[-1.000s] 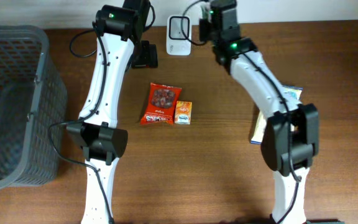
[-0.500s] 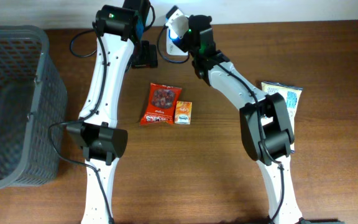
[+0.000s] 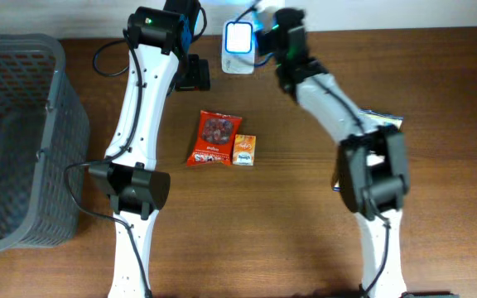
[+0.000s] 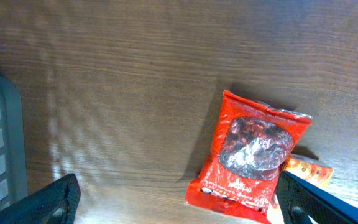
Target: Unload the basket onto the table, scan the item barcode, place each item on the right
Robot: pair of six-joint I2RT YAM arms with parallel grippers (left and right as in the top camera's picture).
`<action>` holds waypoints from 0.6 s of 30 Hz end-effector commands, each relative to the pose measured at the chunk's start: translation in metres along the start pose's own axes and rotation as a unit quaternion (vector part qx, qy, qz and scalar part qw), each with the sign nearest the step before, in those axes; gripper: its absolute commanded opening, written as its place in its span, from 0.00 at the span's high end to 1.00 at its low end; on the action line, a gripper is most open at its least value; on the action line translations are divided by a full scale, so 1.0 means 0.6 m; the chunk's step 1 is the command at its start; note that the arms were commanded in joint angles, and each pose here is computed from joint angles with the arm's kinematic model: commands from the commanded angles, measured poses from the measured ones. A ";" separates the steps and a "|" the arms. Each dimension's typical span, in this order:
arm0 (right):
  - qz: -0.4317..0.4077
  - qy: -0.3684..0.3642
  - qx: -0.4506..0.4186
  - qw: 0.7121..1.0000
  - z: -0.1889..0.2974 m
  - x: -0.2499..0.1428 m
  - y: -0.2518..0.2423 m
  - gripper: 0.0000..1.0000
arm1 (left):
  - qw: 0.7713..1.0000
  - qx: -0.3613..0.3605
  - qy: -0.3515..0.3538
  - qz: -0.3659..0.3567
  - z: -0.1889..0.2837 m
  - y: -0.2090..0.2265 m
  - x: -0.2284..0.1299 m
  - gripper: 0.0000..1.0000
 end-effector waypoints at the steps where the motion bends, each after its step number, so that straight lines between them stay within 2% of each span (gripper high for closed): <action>1: -0.218 -0.028 -0.085 0.972 0.117 0.093 -0.207 0.96 | 1.000 -0.003 -0.002 0.006 0.003 0.000 0.001 0.01; 3: -0.299 0.027 -0.133 0.945 0.173 0.047 -0.304 0.96 | 1.000 -0.003 -0.002 0.006 0.003 0.000 0.001 0.01; 4: -0.346 0.078 -0.173 0.919 0.217 -0.008 -0.372 0.96 | 1.000 -0.003 -0.002 0.006 0.003 0.000 0.001 0.01; 6: -0.384 0.148 -0.216 0.885 0.265 -0.090 -0.432 0.96 | 1.000 -0.003 -0.002 0.006 0.003 0.000 0.001 0.01; 8: -0.417 0.245 -0.274 0.831 0.347 -0.208 -0.504 0.96 | 1.000 -0.003 -0.002 0.006 0.003 0.000 0.001 0.01; 9: -0.429 0.270 -0.294 0.810 0.379 -0.244 -0.528 0.96 | 1.000 -0.003 -0.002 0.006 0.003 0.000 0.001 0.01; 11: -0.454 0.299 -0.342 0.767 0.455 -0.311 -0.589 0.96 | 1.000 -0.003 -0.002 0.006 0.003 0.000 0.001 0.01; 15: -0.474 0.327 -0.407 0.709 0.581 -0.428 -0.684 0.96 | 1.000 -0.003 -0.002 0.006 0.003 0.000 0.001 0.01; 18: -0.467 0.371 -0.415 0.687 0.630 -0.534 -0.715 0.96 | 1.000 -0.003 -0.002 0.006 0.003 0.000 0.002 0.01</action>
Point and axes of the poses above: each gripper's point midway between its finger pads, its own z axis back along the fingers, its own y axis along the line the jaws close on, x = y × z, the point moved 3 cm from there along z, back along the fingers, and after that the axes turned 10 degrees about z, right-handed, at the moved point
